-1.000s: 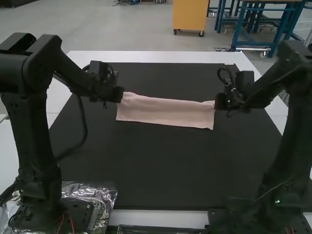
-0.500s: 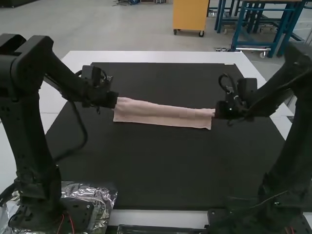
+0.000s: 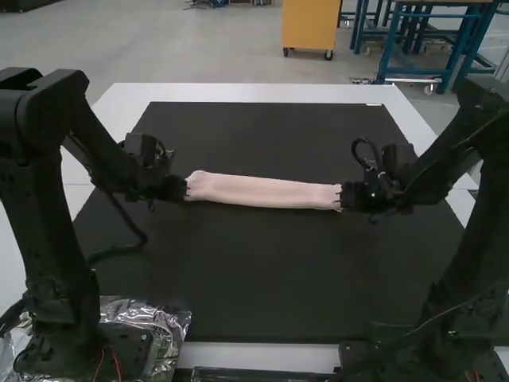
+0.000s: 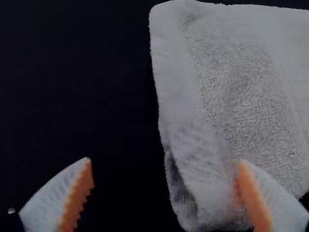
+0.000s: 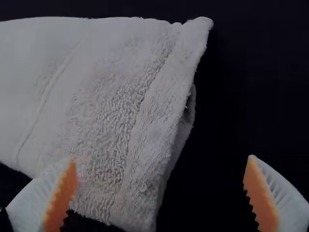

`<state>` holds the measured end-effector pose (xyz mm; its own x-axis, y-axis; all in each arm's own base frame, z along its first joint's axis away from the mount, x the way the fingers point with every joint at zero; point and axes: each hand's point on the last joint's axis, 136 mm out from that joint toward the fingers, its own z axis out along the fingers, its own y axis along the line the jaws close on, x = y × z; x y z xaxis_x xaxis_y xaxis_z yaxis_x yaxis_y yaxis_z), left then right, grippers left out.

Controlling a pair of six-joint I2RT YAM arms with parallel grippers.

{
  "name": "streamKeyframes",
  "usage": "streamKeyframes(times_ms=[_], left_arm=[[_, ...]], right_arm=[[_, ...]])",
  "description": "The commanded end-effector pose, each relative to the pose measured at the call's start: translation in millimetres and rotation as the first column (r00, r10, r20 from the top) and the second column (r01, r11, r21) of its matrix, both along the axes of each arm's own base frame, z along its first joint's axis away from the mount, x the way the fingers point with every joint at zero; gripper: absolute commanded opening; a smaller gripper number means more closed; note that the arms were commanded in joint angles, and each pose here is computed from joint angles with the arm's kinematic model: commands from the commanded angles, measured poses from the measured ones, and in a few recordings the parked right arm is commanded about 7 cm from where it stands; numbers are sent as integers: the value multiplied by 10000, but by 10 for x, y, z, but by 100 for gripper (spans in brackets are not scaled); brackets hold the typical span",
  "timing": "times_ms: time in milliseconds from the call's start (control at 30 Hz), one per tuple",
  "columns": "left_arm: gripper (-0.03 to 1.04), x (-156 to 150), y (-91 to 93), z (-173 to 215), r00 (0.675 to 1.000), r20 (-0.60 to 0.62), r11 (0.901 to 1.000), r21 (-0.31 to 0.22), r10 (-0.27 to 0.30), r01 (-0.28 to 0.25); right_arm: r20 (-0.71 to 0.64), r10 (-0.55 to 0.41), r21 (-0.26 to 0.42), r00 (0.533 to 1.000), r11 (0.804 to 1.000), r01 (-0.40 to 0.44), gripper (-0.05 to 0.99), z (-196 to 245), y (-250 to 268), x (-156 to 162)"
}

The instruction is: Fold the towel.

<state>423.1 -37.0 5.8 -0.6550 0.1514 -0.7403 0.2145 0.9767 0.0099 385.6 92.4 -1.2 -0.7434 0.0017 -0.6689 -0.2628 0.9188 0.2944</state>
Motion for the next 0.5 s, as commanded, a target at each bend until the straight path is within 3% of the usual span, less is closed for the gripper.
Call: streamKeyframes(times_ms=[0, 467], left_arm=[[98, 64, 55, 132, 9991, 393, 9998, 93, 184, -188], [98, 261, 88, 476, 9904, 1280, 9985, -259, 513, -484]], right_arm=[[330, -153, 98, 9993, 9998, 150, 90, 118, 18, 117], [912, 30, 193, 9958, 9998, -48, 90, 304, 181, 288]])
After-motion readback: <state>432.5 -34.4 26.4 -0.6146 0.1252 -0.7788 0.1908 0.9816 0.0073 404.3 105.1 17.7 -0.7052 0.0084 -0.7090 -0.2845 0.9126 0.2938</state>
